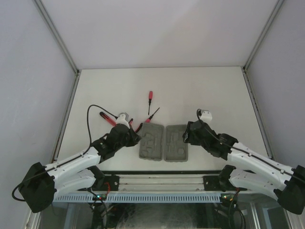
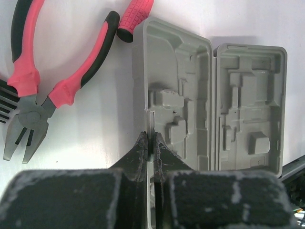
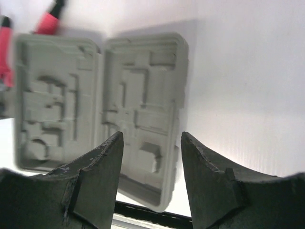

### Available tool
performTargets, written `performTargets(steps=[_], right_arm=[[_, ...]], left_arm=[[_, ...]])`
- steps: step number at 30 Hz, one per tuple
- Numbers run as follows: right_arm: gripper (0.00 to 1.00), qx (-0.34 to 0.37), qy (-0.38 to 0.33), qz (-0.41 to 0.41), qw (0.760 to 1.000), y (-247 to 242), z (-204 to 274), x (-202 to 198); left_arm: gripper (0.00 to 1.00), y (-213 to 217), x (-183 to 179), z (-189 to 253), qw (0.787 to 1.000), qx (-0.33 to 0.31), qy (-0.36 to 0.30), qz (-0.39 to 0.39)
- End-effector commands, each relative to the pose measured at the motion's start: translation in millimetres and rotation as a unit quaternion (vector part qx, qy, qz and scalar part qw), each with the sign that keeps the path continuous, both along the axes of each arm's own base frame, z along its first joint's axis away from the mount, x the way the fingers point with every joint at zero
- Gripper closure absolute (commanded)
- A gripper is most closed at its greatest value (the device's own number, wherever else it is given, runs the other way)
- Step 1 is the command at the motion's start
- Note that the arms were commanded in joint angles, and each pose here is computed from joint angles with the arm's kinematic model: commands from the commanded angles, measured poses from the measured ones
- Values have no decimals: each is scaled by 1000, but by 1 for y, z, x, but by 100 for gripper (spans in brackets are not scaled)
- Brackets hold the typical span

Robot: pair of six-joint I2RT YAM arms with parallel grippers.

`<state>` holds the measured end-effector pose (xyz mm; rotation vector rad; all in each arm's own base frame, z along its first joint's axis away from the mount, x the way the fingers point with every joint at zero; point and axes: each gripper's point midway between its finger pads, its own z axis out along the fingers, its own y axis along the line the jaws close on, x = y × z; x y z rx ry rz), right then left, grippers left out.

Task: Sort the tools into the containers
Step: Open the storage box at the center of the board.

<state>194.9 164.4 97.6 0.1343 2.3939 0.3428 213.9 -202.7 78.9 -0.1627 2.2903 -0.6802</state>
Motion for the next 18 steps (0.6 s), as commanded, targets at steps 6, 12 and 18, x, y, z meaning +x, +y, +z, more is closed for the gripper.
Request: performTargets(steps=[6, 12, 18], right_arm=[[47, 51, -64, 38, 996, 28, 62, 11], [46, 56, -38, 66, 996, 63, 44, 9], [42, 35, -16, 65, 997, 83, 17, 9]], left_arm=[[100, -9, 0, -1, 1000, -30, 6, 5], [88, -4, 0, -4, 1000, -21, 8, 13], [66, 6, -1, 0, 1000, -13, -1, 25]])
